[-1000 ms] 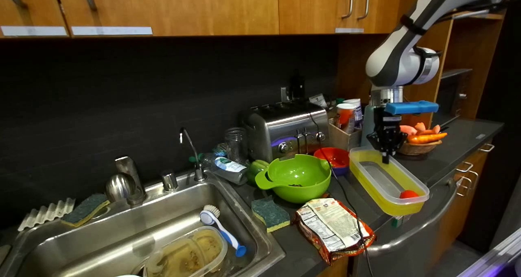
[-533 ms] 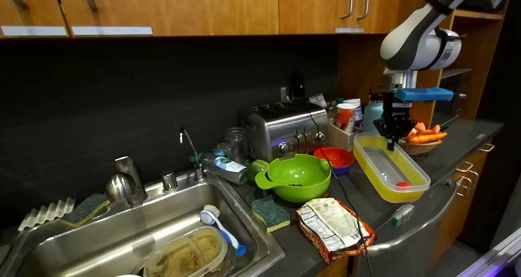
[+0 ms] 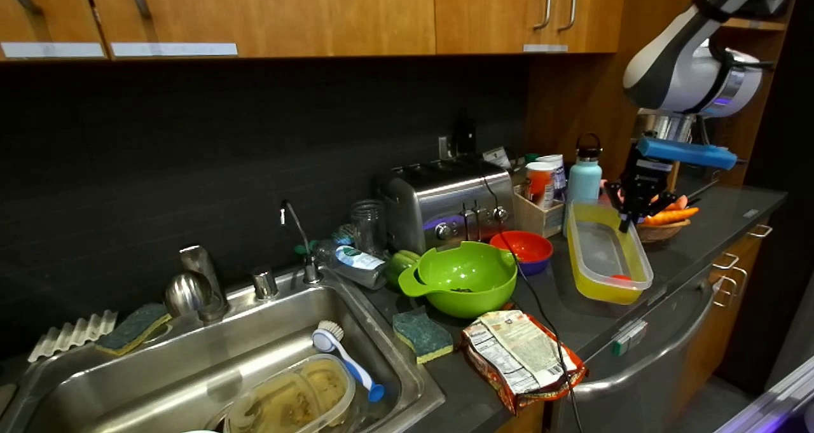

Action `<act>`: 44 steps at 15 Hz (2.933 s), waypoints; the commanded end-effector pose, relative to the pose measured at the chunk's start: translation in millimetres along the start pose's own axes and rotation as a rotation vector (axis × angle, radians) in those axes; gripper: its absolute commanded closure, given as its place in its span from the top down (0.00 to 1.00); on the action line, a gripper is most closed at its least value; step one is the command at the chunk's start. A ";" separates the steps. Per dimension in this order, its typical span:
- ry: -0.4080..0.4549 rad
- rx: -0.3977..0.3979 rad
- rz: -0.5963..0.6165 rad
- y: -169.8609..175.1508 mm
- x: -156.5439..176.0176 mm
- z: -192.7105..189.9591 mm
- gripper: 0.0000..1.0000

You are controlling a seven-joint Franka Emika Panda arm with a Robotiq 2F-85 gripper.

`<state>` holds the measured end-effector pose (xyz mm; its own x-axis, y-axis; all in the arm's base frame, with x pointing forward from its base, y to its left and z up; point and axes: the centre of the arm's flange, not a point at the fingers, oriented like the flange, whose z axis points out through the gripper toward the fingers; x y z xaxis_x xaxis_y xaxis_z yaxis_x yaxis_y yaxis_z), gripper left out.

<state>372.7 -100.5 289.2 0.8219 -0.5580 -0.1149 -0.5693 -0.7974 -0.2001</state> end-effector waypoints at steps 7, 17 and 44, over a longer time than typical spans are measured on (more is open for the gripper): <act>0.045 0.159 0.219 53.2 -4.6 2.1 0.02; 0.022 0.201 0.344 90.2 1.7 10.7 0.02; -0.036 0.502 0.461 96.2 36.9 69.4 0.02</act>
<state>348.8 -178.8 207.4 0.5021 -0.8023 -0.3228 -0.7958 -0.2826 -0.5355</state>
